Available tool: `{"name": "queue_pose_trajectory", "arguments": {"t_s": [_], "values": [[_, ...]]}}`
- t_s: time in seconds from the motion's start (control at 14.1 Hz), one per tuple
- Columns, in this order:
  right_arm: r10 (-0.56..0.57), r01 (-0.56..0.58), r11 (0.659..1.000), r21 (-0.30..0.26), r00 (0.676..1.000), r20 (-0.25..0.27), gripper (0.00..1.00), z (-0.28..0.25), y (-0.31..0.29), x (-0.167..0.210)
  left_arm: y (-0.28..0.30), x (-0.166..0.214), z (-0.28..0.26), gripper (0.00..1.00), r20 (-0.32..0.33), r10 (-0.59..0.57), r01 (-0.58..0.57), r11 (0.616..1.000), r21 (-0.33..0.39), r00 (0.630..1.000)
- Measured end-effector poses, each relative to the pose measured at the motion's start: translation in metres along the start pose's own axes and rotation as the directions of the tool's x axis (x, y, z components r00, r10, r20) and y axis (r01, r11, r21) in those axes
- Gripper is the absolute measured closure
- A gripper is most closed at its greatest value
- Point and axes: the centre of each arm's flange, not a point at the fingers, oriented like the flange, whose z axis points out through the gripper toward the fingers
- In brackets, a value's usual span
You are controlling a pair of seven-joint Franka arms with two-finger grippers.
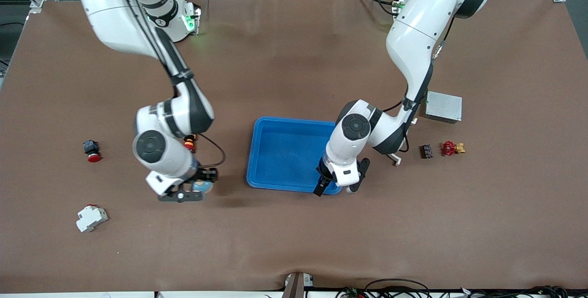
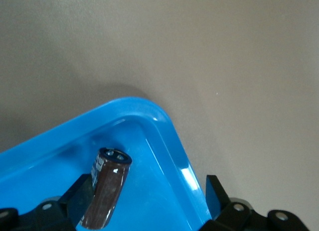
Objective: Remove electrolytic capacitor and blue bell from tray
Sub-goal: 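Place the bell with the right gripper while the left gripper carries the capacitor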
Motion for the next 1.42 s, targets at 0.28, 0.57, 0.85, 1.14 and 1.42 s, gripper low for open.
{"name": "queue_pose_trajectory", "arguments": {"t_s": [0.28,0.57,0.85,1.14,1.42], "values": [[-0.116,0.116,0.993,0.003,0.993,0.013,0.33,0.017,0.105,-0.017,-0.005,-0.006,0.005,0.0,0.0,0.008,-0.008,0.999,0.037,1.0],[-0.19,0.19,0.982,0.007,0.982,0.004,0.33,0.041,0.158,-0.035,-0.01,-0.005,0.011,0.0,-0.003,0.008,-0.007,0.998,0.065,1.0],[-0.222,0.222,0.975,0.012,0.975,-0.008,0.33,0.062,0.189,-0.054,-0.017,-0.013,0.023,0.0,0.0,0.018,-0.018,0.996,0.085,1.0],[-0.239,0.239,0.971,0.019,0.971,0.002,0.33,0.072,0.216,-0.066,-0.018,-0.015,0.026,0.19,0.001,0.021,-0.021,0.996,0.09,1.0],[-0.239,0.239,0.971,0.017,0.971,-0.004,0.33,0.077,0.22,-0.071,-0.017,-0.014,0.025,0.6,-0.001,0.02,-0.02,0.996,0.088,1.0]]}}
